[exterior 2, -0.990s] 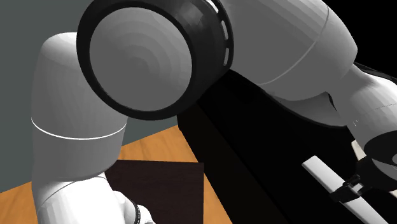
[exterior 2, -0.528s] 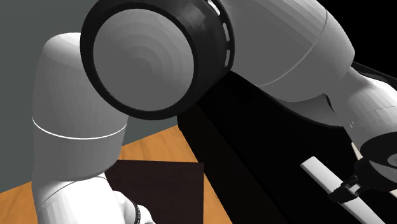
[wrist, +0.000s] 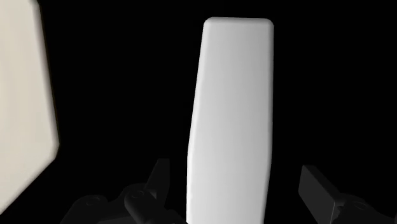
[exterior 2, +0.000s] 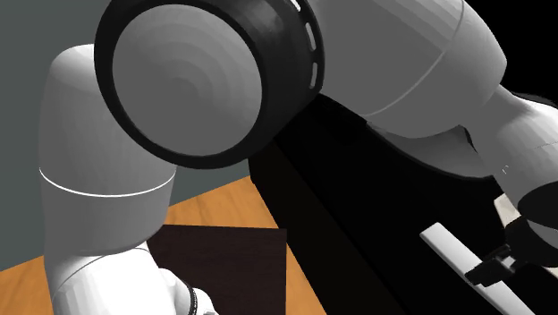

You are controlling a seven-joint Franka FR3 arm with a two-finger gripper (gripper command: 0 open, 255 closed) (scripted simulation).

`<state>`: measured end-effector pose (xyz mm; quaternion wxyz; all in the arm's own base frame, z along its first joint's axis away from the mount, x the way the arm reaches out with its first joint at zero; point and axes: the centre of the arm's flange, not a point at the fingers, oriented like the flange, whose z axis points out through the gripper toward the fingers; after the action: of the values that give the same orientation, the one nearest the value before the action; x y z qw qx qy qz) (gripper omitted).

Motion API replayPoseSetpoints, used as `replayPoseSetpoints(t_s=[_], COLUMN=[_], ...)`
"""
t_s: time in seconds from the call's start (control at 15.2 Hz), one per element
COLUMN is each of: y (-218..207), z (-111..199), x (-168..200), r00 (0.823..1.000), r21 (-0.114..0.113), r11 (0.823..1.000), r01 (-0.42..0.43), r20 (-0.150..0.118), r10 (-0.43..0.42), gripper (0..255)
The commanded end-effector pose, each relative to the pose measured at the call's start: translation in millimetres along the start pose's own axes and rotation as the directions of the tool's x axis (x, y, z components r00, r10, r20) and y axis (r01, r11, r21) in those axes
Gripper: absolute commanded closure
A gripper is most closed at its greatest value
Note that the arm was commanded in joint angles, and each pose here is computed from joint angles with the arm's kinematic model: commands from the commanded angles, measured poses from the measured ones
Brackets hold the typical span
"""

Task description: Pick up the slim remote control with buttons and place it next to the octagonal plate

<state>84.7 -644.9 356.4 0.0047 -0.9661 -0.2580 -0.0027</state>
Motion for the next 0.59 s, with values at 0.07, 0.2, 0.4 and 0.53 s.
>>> replayPoseSetpoints(t_s=[0.07,0.2,0.4,0.53], y=[0.8,0.8,0.8,0.8], z=[-34.0,-34.0,-34.0,-34.0], x=[1.5,1.5,1.5,1.5], r00=[1.0,1.0,1.0,1.0], r21=[0.0,0.0,0.0,0.0], r11=[1.0,1.0,1.0,1.0], r01=[0.0,0.0,0.0,0.0], r20=[0.0,0.0,0.0,0.0], r10=[0.0,0.0,0.0,0.0], gripper=[0,0,0,0])
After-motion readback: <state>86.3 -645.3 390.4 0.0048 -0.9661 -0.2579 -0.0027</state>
